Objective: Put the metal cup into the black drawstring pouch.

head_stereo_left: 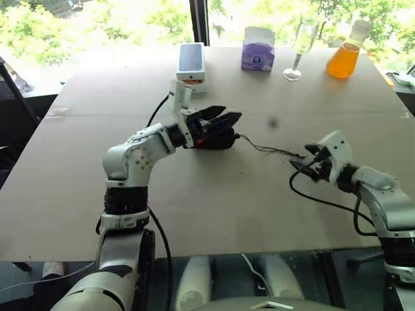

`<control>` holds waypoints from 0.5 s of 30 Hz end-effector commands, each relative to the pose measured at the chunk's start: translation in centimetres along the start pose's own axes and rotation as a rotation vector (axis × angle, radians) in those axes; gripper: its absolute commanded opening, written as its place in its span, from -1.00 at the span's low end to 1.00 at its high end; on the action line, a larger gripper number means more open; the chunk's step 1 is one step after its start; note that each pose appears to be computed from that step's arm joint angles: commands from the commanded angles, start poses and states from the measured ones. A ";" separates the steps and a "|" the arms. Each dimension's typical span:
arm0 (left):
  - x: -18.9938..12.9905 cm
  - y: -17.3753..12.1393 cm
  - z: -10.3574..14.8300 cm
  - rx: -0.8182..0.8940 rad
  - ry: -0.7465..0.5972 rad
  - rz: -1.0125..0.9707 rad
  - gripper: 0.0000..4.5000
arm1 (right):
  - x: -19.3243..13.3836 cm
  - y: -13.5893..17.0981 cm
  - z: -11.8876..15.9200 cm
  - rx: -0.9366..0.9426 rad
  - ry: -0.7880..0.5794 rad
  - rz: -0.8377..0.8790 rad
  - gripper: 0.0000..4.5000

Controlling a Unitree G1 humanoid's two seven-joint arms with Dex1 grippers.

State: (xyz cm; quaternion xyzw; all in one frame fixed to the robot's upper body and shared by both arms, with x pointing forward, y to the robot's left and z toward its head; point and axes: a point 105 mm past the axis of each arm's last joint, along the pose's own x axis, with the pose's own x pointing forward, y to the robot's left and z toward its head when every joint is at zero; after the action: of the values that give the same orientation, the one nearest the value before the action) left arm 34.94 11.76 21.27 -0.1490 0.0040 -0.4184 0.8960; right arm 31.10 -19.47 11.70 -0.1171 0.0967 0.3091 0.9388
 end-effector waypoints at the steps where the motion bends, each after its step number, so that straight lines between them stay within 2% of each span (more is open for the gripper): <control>1: -3.3 -0.4 0.6 0.156 -0.125 0.085 0.79 | -2.8 1.2 3.6 -0.100 -0.219 0.046 0.80; 3: -5.4 -0.5 -1.4 0.199 -0.087 0.097 0.79 | -4.0 2.0 3.9 -0.094 -0.284 0.081 0.80; 6: -8.2 -0.7 -3.2 0.200 -0.074 0.144 0.79 | -5.1 2.2 3.5 -0.087 -0.322 0.067 0.80; 12: -13.7 -0.7 -4.6 0.267 -0.023 0.292 0.79 | -7.6 2.0 2.3 -0.128 -0.355 -0.036 0.80; 15: -15.3 -0.6 -5.0 0.289 0.001 0.335 0.79 | -8.6 1.8 1.7 -0.137 -0.349 -0.077 0.80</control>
State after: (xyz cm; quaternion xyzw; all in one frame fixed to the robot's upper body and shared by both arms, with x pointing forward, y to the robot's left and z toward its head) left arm 24.31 21.63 13.13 -0.0453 0.0041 -0.2544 0.9660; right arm 23.81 -22.05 13.65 -0.1111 -0.0579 0.3049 0.9441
